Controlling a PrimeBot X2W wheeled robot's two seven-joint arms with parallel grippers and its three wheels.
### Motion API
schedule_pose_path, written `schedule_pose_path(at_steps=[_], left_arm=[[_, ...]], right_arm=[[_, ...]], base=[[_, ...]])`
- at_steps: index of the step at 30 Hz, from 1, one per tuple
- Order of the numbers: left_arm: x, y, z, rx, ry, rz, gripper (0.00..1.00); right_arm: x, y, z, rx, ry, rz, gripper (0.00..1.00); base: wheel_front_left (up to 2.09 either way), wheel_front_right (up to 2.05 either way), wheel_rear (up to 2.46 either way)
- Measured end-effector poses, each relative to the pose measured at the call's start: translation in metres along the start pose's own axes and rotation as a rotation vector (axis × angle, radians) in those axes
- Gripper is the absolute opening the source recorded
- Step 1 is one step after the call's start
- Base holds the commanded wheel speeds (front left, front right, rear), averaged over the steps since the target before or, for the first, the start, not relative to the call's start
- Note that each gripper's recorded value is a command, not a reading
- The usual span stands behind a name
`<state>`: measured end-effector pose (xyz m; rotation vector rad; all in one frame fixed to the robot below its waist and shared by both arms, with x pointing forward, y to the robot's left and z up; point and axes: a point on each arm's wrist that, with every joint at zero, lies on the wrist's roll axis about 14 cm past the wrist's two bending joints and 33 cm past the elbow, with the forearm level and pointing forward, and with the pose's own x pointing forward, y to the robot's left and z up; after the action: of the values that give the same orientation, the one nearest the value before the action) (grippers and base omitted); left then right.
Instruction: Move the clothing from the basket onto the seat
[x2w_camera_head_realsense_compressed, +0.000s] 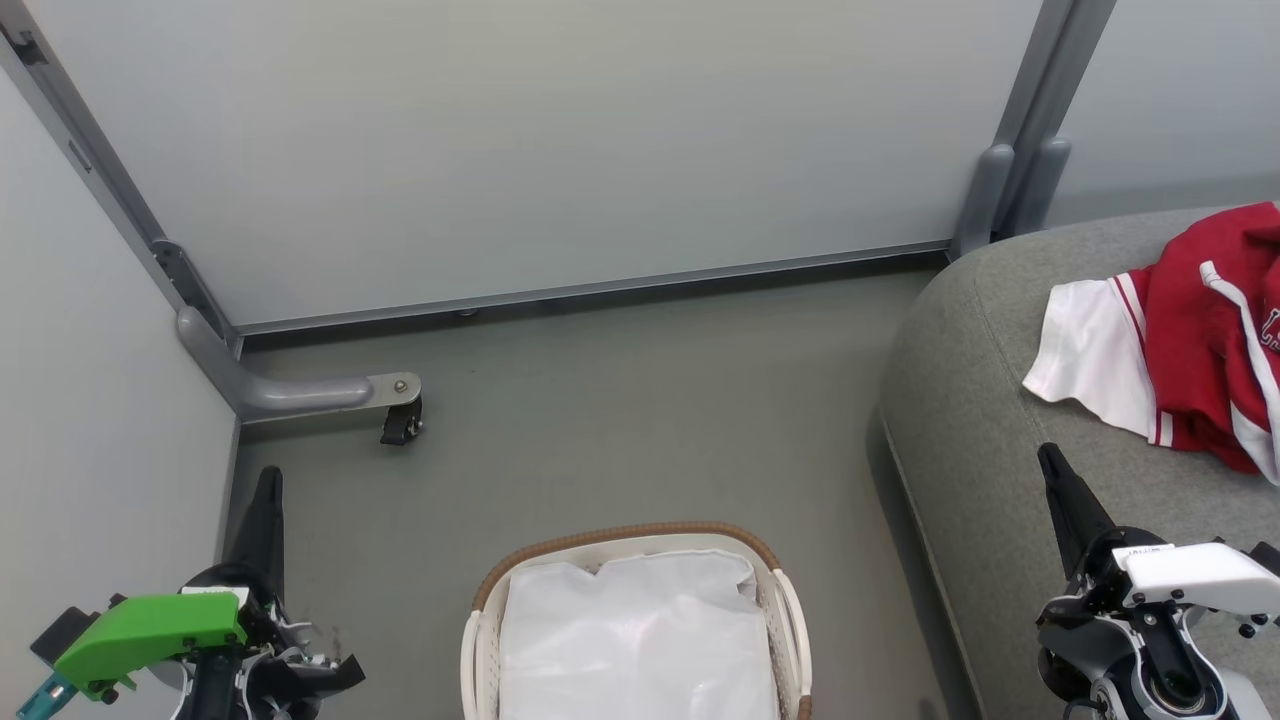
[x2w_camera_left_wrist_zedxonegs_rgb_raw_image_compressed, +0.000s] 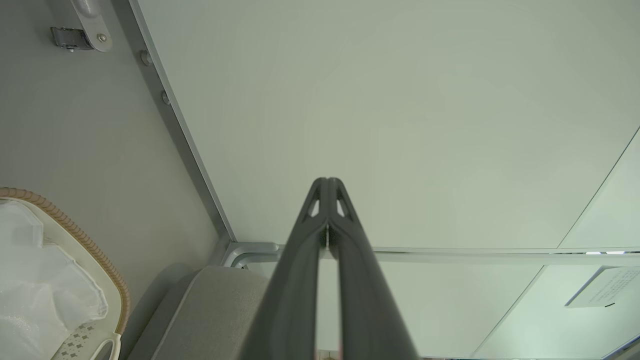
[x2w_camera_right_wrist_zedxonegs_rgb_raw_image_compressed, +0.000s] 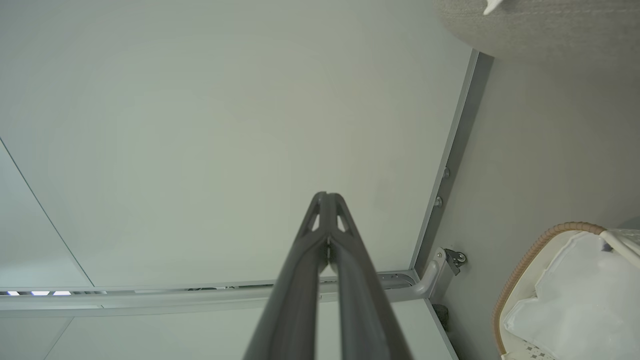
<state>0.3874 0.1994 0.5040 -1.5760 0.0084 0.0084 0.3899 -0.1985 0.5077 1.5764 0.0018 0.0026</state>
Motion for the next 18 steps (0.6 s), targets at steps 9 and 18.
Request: schedule_pose_path(at_steps=[9, 18], left_arm=[[0.0000, 0.0000, 0.0000, 0.000, 0.000, 0.000, 0.00], [0.0000, 0.0001, 0.0000, 0.000, 0.000, 0.000, 0.00]], right_arm=[[0.0000, 0.0000, 0.0000, 0.000, 0.000, 0.000, 0.00], [0.0000, 0.0000, 0.0001, 0.000, 0.000, 0.000, 0.00]], base=[[0.00, 0.00, 0.00], [0.00, 0.00, 0.00]])
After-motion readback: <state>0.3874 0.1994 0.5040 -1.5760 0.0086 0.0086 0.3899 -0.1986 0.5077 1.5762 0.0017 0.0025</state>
